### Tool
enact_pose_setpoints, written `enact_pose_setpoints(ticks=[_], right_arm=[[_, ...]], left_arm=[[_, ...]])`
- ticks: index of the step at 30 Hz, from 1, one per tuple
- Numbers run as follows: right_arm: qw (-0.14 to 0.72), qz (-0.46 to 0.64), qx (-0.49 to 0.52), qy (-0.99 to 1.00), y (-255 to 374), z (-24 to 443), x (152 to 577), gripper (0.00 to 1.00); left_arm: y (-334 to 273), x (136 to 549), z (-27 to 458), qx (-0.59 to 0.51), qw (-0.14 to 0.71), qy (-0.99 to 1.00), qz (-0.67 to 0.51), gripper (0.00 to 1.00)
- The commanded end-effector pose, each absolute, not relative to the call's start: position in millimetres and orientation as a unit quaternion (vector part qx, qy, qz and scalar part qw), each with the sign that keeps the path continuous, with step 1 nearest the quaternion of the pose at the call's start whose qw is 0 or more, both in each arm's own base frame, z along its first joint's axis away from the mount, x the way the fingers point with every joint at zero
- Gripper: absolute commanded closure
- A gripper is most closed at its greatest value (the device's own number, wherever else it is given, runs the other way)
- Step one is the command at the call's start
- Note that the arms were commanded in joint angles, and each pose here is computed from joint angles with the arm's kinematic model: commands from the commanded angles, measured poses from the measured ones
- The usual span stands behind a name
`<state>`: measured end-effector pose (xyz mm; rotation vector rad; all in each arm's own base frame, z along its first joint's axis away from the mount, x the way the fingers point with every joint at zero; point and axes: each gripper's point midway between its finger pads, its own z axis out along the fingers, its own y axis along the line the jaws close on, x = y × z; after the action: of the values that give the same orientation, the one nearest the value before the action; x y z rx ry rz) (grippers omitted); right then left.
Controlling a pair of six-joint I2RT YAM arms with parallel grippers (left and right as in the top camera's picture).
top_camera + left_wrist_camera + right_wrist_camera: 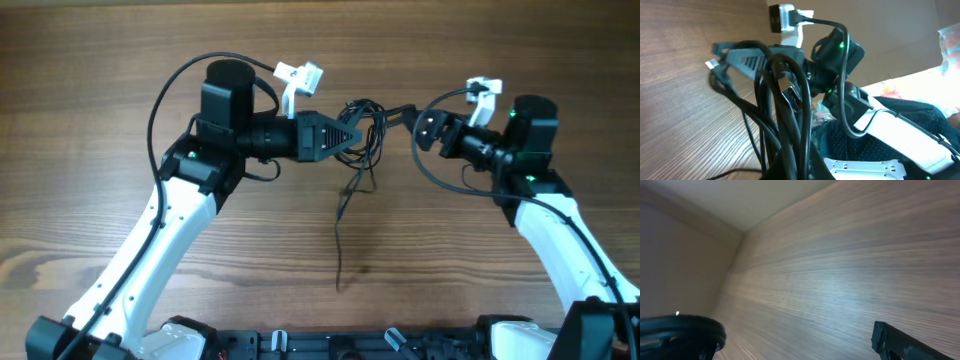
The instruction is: Untangle cables
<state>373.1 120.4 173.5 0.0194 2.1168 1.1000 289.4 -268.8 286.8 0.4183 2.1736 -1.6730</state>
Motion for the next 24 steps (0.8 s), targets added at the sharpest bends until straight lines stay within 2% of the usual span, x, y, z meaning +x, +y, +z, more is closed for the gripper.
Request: enact_pose_setpoints(ticks=[1,6,10,13,16,21,24], right_arm=[[0.353,0.442,0.016,0.824,149,170,371,0.00],[0.375,0.433,0.037,0.819,177,178,377,0.00],[0.397,0.399,0.078,0.823,167,174,388,0.00],[0.406,0.275,0.146,0.859,122,139,394,0.00],[0.368,0.176,0.205,0.890,75,103,380,0.00],[0.360,0.134,0.218,0.897,33,94,377,0.00],[0.356,0.154,0.224,0.894,20,95,378,0.00]], left_arm=[[-276,272,314,0.200,0.200,0.741,-0.609,0.96],[-291,260,313,0.215,0.189,0.740,-0.609,0.96],[-291,259,313,0.215,0.188,0.739,-0.610,0.96],[-280,267,316,0.206,0.197,0.739,-0.610,0.96],[-256,279,324,0.188,0.208,0.735,-0.617,0.96],[-222,305,323,0.136,0.234,0.748,-0.606,0.96],[-209,312,318,0.110,0.233,0.757,-0.601,0.96]])
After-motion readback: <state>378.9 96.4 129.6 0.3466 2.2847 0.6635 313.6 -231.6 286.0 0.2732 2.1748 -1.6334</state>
